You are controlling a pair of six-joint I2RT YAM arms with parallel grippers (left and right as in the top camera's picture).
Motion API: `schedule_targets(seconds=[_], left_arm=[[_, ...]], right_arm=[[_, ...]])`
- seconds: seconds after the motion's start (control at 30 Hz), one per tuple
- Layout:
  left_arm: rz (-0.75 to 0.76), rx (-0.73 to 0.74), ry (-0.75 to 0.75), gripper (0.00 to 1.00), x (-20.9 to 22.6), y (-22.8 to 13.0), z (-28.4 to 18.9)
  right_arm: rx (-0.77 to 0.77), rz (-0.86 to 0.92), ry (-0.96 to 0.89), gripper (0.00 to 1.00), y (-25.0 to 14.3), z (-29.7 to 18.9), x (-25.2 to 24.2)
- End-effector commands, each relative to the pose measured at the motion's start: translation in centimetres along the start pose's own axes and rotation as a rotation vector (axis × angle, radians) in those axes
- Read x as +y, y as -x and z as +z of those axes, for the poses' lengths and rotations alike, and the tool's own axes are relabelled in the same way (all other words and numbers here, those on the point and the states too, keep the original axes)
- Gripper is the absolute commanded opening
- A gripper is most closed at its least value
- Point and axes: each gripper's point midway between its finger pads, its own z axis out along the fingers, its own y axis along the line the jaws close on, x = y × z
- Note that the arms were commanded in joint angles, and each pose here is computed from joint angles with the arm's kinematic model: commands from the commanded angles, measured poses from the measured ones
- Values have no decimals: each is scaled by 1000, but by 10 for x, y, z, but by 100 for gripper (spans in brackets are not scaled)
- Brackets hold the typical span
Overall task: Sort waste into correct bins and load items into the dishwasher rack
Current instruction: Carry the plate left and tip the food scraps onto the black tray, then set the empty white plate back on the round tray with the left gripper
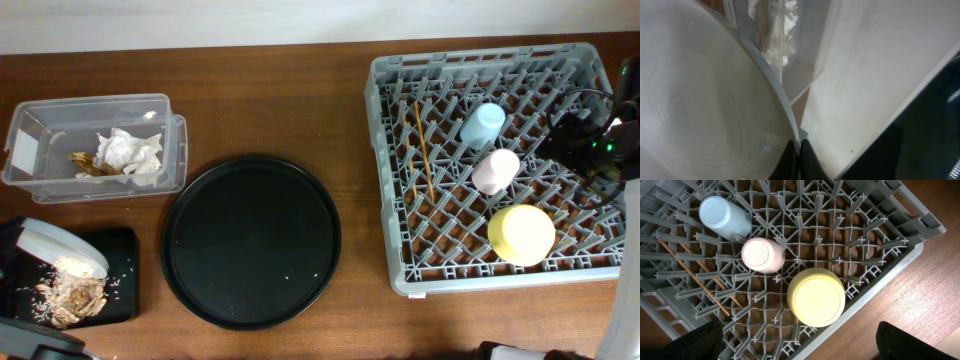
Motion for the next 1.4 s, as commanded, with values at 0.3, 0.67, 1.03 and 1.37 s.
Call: schedule_targets(seconds=[0.3, 0.67, 1.03, 1.37], left_arm=[[91, -55, -51, 0, -9, 7, -20], [14, 85, -176, 0, -26, -36, -22], [239, 247, -121, 0, -59, -131, -1], [819, 523, 203, 0, -42, -292, 42]], right_arm=[[-7, -1, -21, 98, 3, 1, -5], [-7, -1, -21, 98, 3, 1, -5], [-8, -1, -21, 98, 3, 1, -5], [-8, -1, -21, 98, 3, 1, -5]])
